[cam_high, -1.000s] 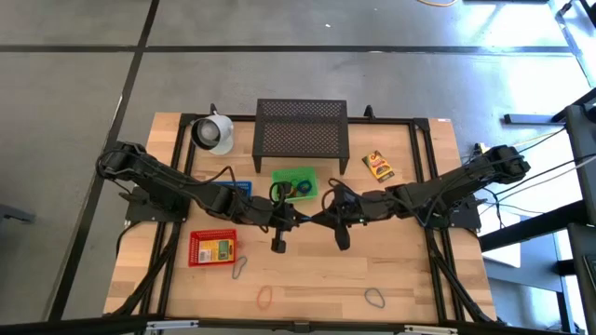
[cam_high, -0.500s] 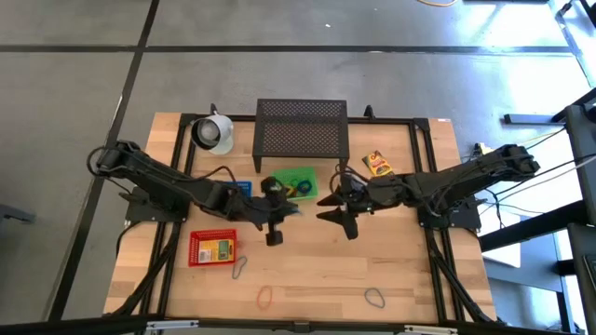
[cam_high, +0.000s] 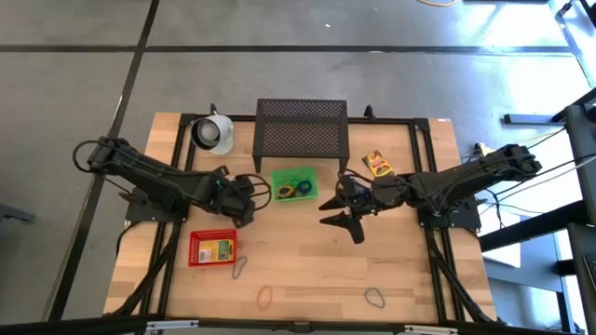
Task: Pick & Place Office Desk Supplies
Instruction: Put the blue rubber band into the blue bin
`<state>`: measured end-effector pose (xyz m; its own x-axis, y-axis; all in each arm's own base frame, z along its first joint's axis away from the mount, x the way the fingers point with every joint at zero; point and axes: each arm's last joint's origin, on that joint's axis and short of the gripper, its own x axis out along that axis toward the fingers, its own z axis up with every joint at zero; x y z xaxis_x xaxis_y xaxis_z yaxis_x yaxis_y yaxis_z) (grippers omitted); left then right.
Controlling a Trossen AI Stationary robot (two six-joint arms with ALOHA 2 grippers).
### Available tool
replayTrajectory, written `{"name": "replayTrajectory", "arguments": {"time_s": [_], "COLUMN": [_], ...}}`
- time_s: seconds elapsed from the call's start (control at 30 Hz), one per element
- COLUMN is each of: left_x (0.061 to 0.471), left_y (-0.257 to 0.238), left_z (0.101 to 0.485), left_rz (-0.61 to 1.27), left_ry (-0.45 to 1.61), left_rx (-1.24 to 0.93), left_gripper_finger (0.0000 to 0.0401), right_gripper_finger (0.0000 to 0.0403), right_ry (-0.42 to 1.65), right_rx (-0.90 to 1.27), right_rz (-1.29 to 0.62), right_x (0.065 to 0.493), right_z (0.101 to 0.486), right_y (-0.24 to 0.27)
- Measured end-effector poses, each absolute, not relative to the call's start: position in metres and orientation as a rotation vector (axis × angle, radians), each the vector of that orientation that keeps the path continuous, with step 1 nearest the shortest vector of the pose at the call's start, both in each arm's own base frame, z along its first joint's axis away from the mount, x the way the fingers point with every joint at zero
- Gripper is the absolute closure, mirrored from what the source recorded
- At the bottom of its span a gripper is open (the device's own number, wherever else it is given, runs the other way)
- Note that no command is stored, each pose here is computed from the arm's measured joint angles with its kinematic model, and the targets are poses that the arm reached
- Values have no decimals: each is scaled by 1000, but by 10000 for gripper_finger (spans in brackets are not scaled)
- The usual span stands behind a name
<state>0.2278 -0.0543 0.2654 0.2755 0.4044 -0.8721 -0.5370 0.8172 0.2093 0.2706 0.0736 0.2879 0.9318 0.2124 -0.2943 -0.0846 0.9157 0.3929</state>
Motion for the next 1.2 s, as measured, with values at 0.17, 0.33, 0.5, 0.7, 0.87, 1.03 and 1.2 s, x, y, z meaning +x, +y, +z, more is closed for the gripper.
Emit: {"name": "replayTrajectory", "arguments": {"time_s": [0.17, 0.33, 0.5, 0.7, 0.87, 1.03, 1.2], "left_x": [218, 193, 169, 148, 146, 151, 153], "left_y": [-49, -35, -29, -24, -24, -25, -26], "left_z": [250, 241, 234, 211, 199, 203, 208], "left_rz": [607, 658, 656, 730, 765, 722, 674], "left_ry": [1193, 1187, 1072, 1008, 988, 953, 963], "left_rx": [-170, -297, -440, -574, -640, -670, -633], "left_gripper_finger": [399, 399, 400, 399, 397, 380, 334], "right_gripper_finger": [209, 209, 209, 209, 209, 209, 209], "right_ry": [340, 352, 365, 374, 427, 577, 786], "right_rx": [378, 391, 398, 392, 375, 402, 445], "right_rz": [160, 176, 229, 248, 171, 45, -66], "right_x": [271, 270, 270, 270, 268, 261, 249], "right_z": [288, 287, 287, 287, 280, 265, 248], "right_y": [74, 74, 76, 76, 73, 69, 66]}}
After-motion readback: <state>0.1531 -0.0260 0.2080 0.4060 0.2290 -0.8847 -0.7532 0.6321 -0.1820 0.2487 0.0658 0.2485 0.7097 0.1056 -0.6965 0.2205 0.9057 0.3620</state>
